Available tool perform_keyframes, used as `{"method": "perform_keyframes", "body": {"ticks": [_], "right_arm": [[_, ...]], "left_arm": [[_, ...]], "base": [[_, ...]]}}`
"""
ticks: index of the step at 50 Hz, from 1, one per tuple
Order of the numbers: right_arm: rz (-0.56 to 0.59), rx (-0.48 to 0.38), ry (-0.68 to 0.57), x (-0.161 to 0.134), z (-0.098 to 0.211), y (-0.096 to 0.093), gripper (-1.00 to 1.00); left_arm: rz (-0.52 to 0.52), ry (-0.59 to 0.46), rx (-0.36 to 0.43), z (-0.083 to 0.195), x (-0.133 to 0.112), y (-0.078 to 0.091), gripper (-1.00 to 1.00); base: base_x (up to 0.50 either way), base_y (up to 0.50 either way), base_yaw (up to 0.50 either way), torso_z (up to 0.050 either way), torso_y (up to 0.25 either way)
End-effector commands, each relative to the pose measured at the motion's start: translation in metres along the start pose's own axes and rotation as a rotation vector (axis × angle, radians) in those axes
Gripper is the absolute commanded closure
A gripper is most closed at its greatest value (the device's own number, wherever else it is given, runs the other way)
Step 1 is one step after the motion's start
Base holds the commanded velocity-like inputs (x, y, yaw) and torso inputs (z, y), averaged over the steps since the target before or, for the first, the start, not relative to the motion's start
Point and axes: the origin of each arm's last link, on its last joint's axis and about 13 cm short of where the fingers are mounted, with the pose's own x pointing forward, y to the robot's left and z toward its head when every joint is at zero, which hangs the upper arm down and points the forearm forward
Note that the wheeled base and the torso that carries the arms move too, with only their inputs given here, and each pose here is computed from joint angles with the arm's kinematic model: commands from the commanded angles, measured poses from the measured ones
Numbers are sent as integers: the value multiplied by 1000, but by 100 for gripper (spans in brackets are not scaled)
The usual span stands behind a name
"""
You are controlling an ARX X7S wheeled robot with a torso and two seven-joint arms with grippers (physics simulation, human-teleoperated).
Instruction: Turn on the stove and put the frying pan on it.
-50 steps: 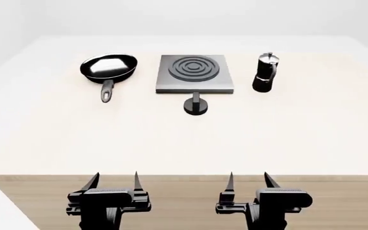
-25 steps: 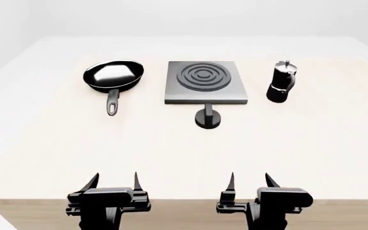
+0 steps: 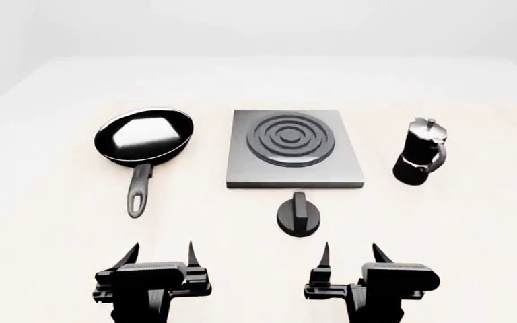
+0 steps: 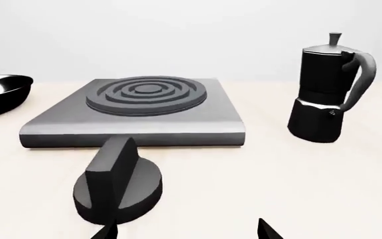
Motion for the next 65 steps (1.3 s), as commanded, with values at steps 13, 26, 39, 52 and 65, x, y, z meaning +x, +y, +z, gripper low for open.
{"method": "perform_keyframes", "body": {"ticks": [13,26,39,52,65], "right_arm": [[-2,8,4,0,-1,-1,-100],[6,-7,7,0,0,1,-100],[-5,6,43,-1,12,7,-100],[40,60,153,6,46,18,-100],[108,85,212,12,62,29,-100]], "left_arm": [[3,1,3,0,0,0,-100],[1,-3,8,1,-1,0,-100],[1,-3,6,0,0,0,-100],[4,-3,5,-1,0,0,-100],[5,-2,4,-1,0,0,-100]], "base": [[500,0,0,0,1],[500,0,0,0,0],[115,0,0,0,0],[0,0,0,0,0],[0,0,0,0,0]]}}
